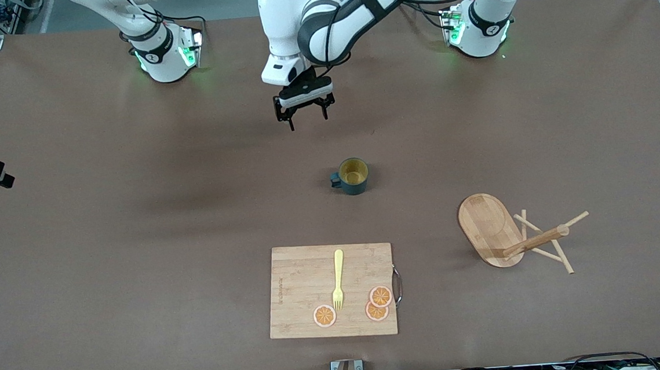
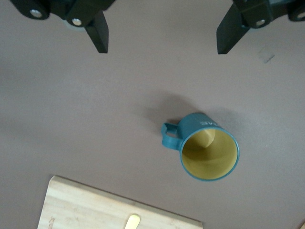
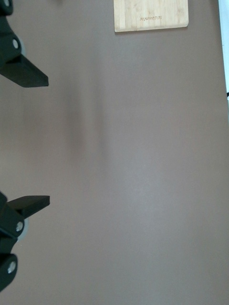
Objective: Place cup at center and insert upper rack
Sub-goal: 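Move the left gripper above the teal mug handle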
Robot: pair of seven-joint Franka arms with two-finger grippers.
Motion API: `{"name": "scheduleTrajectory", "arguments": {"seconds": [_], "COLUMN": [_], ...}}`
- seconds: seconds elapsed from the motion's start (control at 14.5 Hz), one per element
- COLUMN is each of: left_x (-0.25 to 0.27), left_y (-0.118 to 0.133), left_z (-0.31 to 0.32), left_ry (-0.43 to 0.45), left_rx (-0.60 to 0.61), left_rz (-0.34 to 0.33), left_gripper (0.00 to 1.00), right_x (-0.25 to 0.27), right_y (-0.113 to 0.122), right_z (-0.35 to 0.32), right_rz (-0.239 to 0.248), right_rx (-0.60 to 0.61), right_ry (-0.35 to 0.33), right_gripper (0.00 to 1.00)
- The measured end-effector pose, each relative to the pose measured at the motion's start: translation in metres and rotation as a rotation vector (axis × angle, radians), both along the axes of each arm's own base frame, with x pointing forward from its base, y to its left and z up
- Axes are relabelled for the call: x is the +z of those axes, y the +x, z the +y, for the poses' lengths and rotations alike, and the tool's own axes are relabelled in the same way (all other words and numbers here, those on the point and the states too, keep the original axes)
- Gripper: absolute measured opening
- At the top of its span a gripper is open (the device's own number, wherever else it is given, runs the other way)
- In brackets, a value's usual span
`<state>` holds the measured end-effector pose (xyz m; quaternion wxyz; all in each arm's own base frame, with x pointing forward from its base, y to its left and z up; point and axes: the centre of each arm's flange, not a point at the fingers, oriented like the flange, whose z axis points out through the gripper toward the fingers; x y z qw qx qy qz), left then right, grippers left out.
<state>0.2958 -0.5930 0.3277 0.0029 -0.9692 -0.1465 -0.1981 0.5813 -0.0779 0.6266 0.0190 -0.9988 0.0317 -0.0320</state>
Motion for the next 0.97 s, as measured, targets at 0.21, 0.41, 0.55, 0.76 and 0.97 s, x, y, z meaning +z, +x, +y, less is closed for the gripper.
{"name": "scheduleTrajectory", "arguments": {"seconds": [0.21, 0.41, 0.55, 0.76, 0.97], "left_x": [-0.007, -0.039, -0.062, -0.084, -0.109], "left_y": [-0.010, -0.036, -0.049, -0.049, -0.043], "left_z": [-0.007, -0.018, -0.020, -0.017, -0.012], "left_ry": [-0.020, -0.003, 0.045, 0.100, 0.155], "left_rx": [0.021, 0.052, 0.048, 0.041, 0.038], "left_rz": [-0.078, -0.174, -0.222, -0.276, -0.317], "left_gripper": [1.00, 1.00, 1.00, 1.00, 1.00], "right_x": [0.005, 0.005, 0.002, -0.007, -0.009], "right_y": [-0.008, -0.017, -0.021, -0.022, -0.022], "right_z": [-0.001, 0.000, 0.000, 0.002, 0.003], "right_rz": [-0.021, -0.021, -0.015, 0.003, 0.007], "right_rx": [-0.002, -0.002, -0.002, 0.001, 0.001], "right_ry": [-0.010, -0.010, -0.008, -0.006, -0.006], "right_gripper": [1.00, 1.00, 1.00, 1.00, 1.00]}}
